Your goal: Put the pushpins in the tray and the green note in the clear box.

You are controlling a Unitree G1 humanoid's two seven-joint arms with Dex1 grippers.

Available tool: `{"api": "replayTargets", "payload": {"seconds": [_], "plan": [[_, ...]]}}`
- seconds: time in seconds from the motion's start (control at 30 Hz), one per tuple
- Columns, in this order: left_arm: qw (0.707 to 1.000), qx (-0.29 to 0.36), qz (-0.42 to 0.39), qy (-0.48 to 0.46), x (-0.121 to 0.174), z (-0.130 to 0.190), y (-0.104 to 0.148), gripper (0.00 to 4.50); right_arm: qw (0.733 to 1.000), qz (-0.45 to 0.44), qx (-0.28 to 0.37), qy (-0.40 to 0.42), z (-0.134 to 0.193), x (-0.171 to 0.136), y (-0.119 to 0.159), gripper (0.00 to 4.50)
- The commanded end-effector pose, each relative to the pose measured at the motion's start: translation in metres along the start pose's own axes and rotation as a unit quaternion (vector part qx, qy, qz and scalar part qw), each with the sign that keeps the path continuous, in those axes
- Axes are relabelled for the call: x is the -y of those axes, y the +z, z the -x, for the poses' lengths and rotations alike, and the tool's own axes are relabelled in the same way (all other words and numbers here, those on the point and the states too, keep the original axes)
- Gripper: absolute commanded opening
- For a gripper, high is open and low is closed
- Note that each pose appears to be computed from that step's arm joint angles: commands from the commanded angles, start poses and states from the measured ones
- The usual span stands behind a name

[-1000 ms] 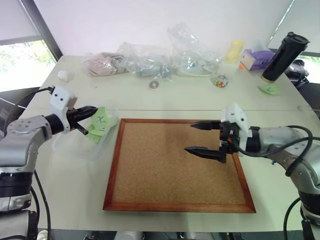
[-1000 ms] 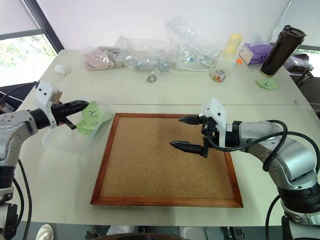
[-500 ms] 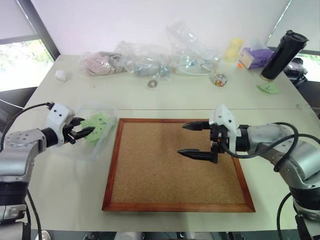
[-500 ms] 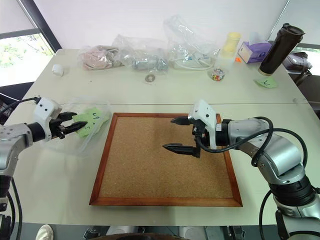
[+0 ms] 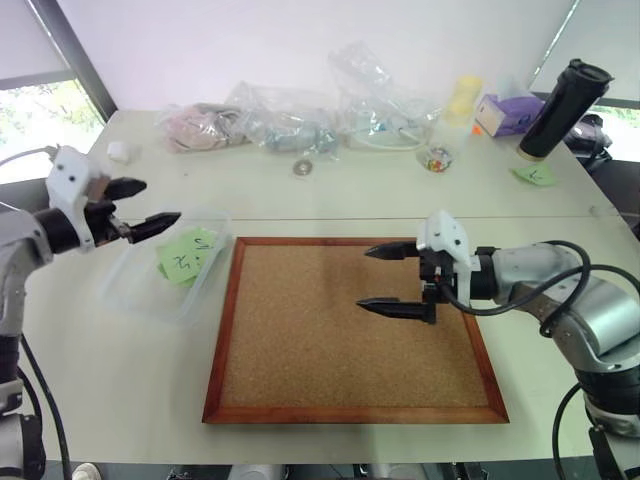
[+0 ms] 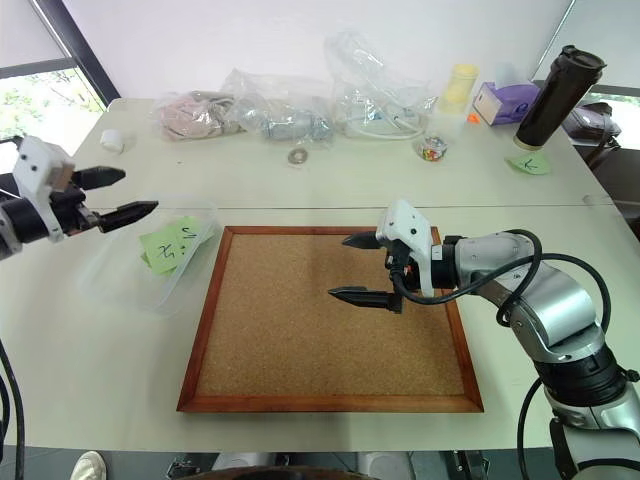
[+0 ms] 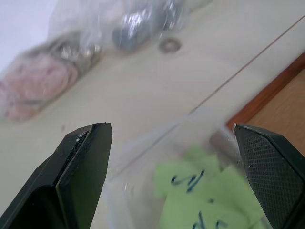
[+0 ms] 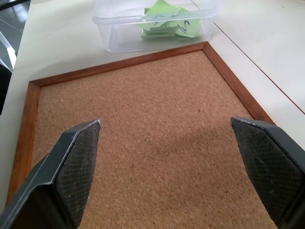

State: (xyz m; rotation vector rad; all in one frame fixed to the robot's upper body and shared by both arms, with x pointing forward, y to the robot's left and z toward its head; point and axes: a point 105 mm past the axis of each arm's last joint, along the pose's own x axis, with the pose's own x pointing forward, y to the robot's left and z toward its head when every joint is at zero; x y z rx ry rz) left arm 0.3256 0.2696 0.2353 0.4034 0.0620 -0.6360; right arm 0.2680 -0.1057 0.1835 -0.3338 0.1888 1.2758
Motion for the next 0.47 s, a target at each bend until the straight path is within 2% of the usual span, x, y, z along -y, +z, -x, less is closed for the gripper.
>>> {"api": "replayTargets", "payload": {"seconds": [0.03,0.13,0.3,0.47], "plan": [[0.999,0.019,-0.031,-0.031,0.009,0.003,0.022,4.47,0.999,0.035,-0.002,0.002,0.008,0.001,0.012,4.50],[0.995,0.027,-0.023,-0.098,0.036,-0.004,0.032,4.47,0.999,0.043,-0.016,-0.002,0.019,0.002,0.013,4.50],[0.975,0.056,-0.005,-0.214,0.102,-0.024,0.045,4.47,0.998,0.044,-0.043,-0.033,0.039,0.006,0.008,4.50],[0.961,0.050,0.007,-0.273,0.143,-0.038,0.032,4.47,0.995,0.030,-0.065,-0.063,0.056,0.004,0.000,4.50]]}}
